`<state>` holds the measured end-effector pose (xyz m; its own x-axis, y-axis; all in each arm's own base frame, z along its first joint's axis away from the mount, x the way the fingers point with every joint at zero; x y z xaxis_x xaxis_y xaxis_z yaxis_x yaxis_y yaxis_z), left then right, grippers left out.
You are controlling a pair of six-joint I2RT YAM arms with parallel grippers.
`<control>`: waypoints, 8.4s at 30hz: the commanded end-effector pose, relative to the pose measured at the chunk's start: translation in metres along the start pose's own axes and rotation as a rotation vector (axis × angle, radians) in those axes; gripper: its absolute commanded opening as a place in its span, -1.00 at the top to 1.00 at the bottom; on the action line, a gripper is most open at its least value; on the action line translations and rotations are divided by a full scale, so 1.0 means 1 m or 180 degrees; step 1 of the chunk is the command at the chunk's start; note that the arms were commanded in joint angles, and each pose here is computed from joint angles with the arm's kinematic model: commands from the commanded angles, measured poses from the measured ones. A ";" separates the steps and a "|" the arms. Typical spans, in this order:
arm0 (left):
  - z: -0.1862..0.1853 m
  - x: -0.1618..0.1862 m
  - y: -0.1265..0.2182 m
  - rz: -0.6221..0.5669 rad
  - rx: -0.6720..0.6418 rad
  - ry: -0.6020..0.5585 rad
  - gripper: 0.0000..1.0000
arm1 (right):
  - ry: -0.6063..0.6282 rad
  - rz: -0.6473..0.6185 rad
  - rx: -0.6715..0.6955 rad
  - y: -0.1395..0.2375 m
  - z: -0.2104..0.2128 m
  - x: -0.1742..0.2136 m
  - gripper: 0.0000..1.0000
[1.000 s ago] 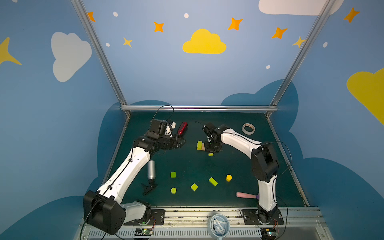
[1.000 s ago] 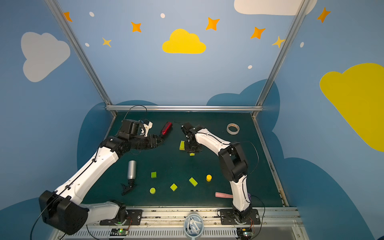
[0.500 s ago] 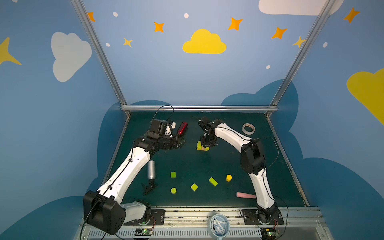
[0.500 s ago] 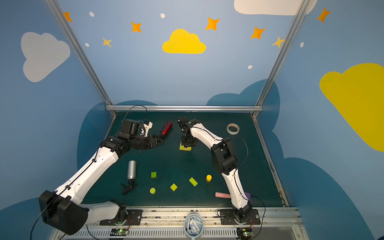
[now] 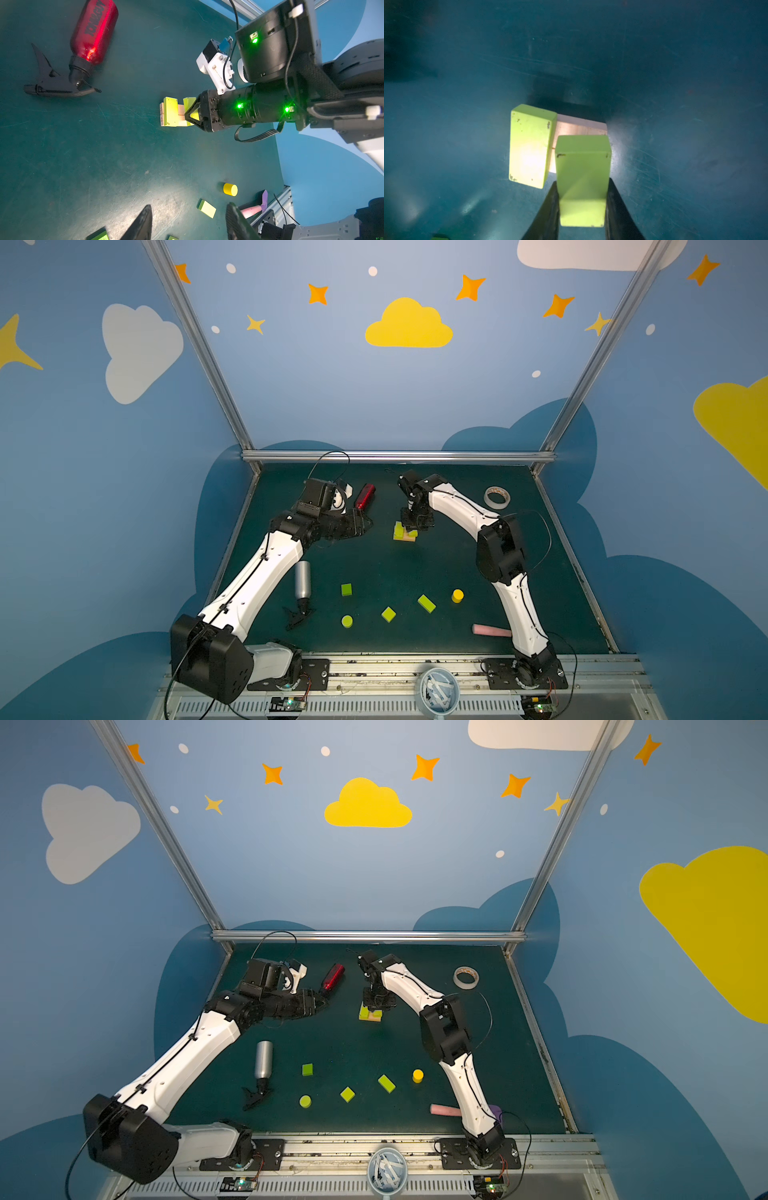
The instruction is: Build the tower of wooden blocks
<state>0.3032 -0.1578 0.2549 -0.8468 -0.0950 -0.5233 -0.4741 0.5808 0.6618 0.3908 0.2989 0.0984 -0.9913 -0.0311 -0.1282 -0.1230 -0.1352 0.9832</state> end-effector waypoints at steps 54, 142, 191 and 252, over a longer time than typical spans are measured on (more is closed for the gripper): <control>0.005 0.002 -0.009 0.0107 -0.0015 0.0028 -0.12 | -0.0146 0.0058 -0.0065 0.005 -0.001 -0.005 -0.06; 0.051 -0.013 -0.227 0.1589 -0.0235 0.0156 0.35 | -0.0543 0.0074 -0.1162 -0.014 -0.024 -0.012 0.49; 0.036 -0.011 -0.234 0.1653 -0.0169 0.0103 0.47 | -0.0540 0.0110 -0.1202 -0.015 -0.016 -0.010 0.61; 0.031 -0.033 -0.220 0.1593 -0.0382 0.0001 0.33 | -0.0571 0.0148 -0.1187 -0.016 -0.016 -0.005 0.48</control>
<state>0.4484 -0.2656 0.1133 -0.9730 0.1656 -0.1609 -0.0595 0.4936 0.8677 0.4002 0.2844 0.0847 -0.9916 0.1233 -0.0381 -0.0946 -0.4930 0.8649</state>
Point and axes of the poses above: each gripper's point midway between its finger pads, its own y axis back along the fingers, its own z axis along the line the jaws close on, x = y × z, the point moved 4 cm from there along y, back along the fingers, and after that the axes turned 5 degrees about -y, right-handed, at the moved point
